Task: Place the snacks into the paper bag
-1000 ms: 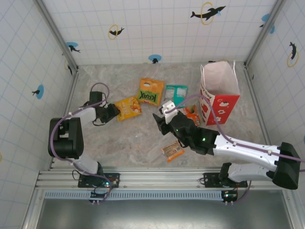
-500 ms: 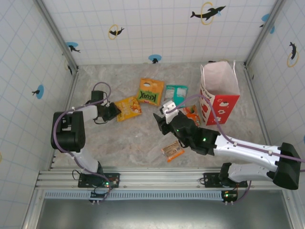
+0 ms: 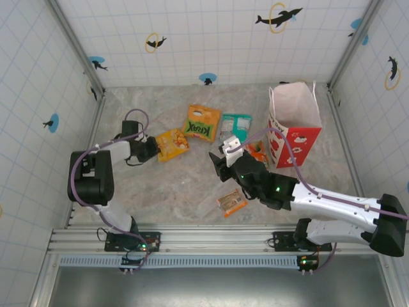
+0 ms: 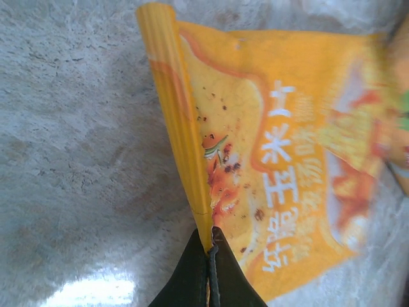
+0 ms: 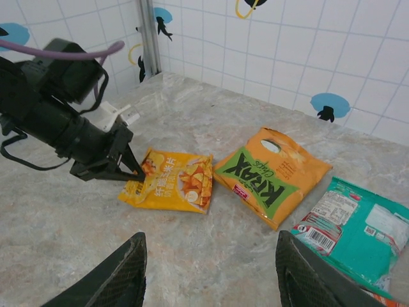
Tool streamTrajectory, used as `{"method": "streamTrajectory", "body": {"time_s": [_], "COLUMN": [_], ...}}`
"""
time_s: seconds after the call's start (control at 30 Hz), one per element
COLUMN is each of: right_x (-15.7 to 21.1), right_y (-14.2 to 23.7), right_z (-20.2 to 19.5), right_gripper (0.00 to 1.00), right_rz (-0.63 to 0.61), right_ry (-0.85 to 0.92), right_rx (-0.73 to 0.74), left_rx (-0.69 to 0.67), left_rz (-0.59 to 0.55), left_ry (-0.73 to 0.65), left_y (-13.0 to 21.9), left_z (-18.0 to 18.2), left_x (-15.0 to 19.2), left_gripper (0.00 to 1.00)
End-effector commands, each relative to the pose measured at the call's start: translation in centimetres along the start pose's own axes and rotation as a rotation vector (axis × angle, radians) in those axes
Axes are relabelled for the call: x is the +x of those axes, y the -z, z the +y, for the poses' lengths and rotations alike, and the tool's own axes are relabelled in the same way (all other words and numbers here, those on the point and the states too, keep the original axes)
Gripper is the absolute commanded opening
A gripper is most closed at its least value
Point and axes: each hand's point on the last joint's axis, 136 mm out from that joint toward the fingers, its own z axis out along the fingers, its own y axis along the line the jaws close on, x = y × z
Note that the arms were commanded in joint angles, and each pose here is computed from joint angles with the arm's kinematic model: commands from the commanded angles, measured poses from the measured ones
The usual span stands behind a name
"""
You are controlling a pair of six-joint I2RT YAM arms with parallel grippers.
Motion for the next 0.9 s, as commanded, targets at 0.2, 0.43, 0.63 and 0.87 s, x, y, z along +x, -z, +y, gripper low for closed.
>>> {"method": "streamTrajectory", "body": {"time_s": [0.2, 0.43, 0.63, 0.87], "right_x": [-0.3, -0.1, 0.0, 0.1], "right_y": [0.6, 0.9, 0.9, 0.5], "right_z": [-0.3, -0.4, -0.9, -1.5], "right_gripper": [0.55, 0.55, 0.55, 0.55], "right_rz": [-0.042, -0.041, -0.034, -0.024], "right_ry": [-0.062, -0.076, -0.121, -0.211], "right_rx": [0.001, -0.01, -0.017, -0.043], "left_rx": [0.08, 0.175, 0.329, 0.49], "left_rz": [-0.065, -0.074, -0.092, -0.115], "left_ry": [-0.126, -0.221, -0.337, -0.521], "left_y": [4.3, 6.9, 9.3, 12.1], "left_z": [-2.6, -4.8, -7.8, -11.2], "left_x": [0.6, 2.1, 3.5, 5.1], "left_gripper": [0.0, 0.0, 0.0, 0.0]}}
